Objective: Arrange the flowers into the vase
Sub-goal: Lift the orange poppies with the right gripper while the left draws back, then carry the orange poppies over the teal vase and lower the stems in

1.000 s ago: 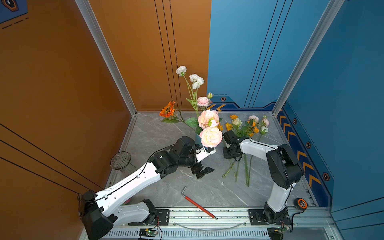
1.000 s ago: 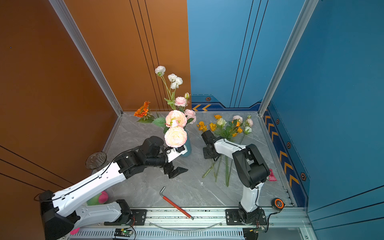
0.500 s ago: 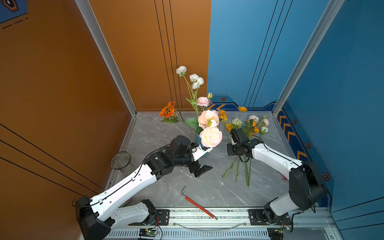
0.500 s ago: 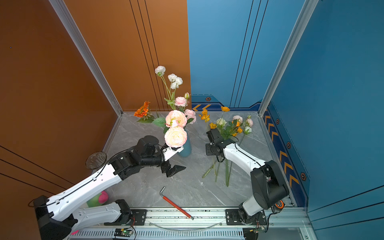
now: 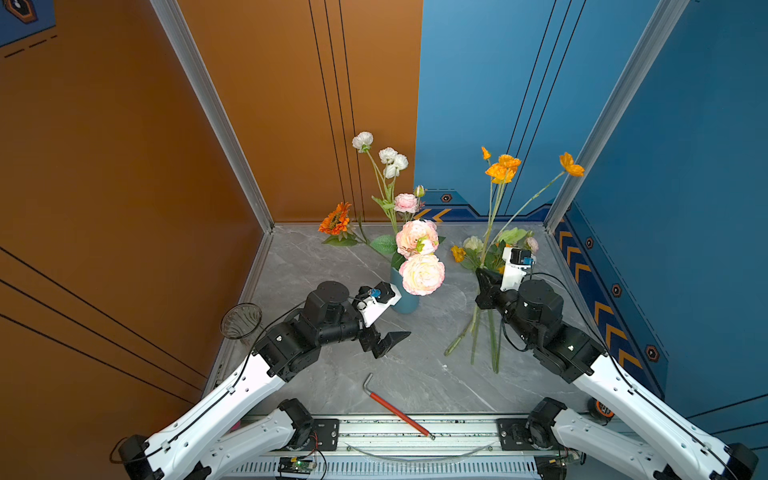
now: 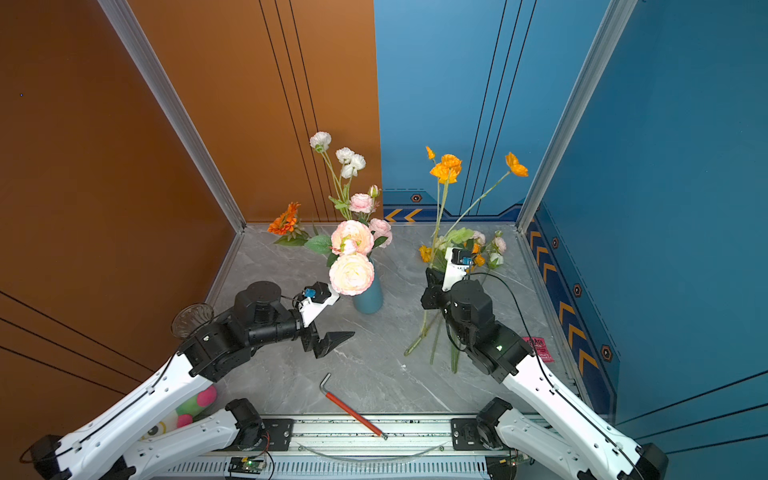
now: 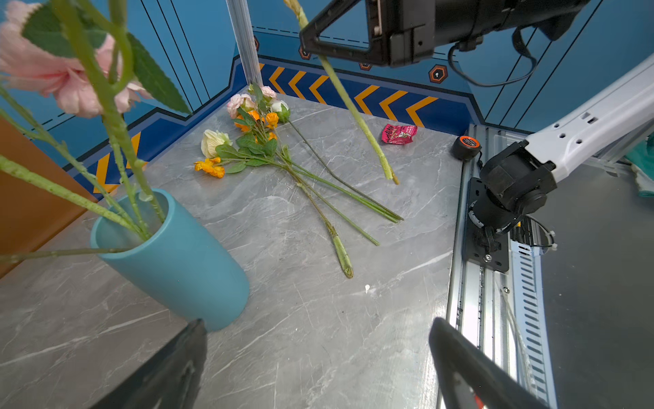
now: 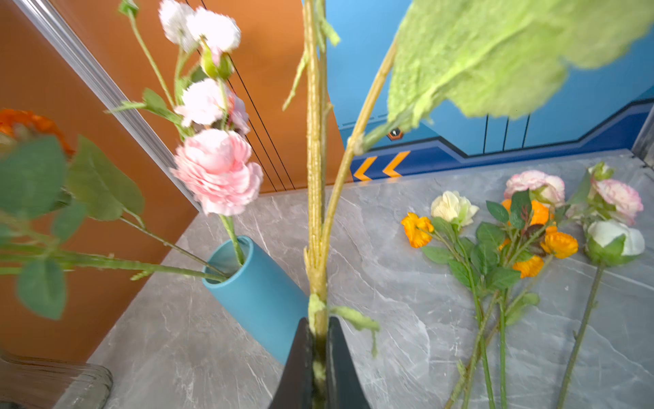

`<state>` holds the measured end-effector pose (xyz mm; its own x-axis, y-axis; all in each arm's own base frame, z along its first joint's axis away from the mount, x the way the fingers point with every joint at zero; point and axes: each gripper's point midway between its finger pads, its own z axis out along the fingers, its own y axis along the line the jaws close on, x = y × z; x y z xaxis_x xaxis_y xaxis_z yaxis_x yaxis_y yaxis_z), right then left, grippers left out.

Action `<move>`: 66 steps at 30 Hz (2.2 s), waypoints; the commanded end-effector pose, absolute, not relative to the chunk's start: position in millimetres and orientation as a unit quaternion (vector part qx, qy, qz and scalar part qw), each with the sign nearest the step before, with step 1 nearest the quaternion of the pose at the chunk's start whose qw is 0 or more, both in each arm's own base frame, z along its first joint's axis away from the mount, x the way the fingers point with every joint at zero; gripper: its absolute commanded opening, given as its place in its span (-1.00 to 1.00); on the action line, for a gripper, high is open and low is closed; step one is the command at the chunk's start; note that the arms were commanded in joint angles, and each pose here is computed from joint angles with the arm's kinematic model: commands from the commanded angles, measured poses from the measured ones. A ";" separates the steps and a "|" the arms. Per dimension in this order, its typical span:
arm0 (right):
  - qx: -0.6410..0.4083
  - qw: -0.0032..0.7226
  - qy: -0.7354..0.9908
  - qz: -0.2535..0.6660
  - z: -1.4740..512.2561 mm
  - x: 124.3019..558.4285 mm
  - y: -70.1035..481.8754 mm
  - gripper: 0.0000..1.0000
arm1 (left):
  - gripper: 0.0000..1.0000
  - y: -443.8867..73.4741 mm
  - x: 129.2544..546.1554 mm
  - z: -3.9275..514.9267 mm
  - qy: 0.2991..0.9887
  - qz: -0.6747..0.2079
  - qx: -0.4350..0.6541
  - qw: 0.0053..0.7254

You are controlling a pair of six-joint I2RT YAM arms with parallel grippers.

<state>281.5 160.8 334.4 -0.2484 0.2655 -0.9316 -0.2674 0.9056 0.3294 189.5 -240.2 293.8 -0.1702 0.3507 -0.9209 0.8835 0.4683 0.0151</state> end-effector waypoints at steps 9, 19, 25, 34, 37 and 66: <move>-0.036 0.746 0.635 0.197 407.1 254.0 197.8 -1.00 | 0.96 -210.5 185.8 288.5 0.731 -0.304 0.369 0.486; -0.005 0.778 0.601 0.184 430.1 262.2 215.7 -1.00 | 0.96 -207.2 194.6 297.9 0.723 -0.342 0.341 0.493; -0.022 0.807 0.568 0.162 447.9 266.0 222.3 -1.00 | 0.96 -206.3 197.2 300.9 0.721 -0.354 0.336 0.492; 0.033 0.826 0.534 0.177 452.6 299.8 233.2 -1.00 | 0.96 -204.7 199.1 300.4 0.721 -0.356 0.331 0.493; 0.043 0.834 0.524 0.169 447.0 308.5 241.9 -1.00 | 0.96 -204.1 199.6 300.1 0.722 -0.357 0.330 0.493; 0.095 0.831 0.506 0.211 401.5 352.2 270.2 -1.00 | 0.96 -207.0 199.9 298.1 0.722 -0.370 0.330 0.483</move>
<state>356.9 273.5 399.6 0.3993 0.3741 -0.8370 -0.2223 0.9252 0.3075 200.6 -206.3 303.1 -0.2976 0.1250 -0.9465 0.8319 0.5203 -0.1929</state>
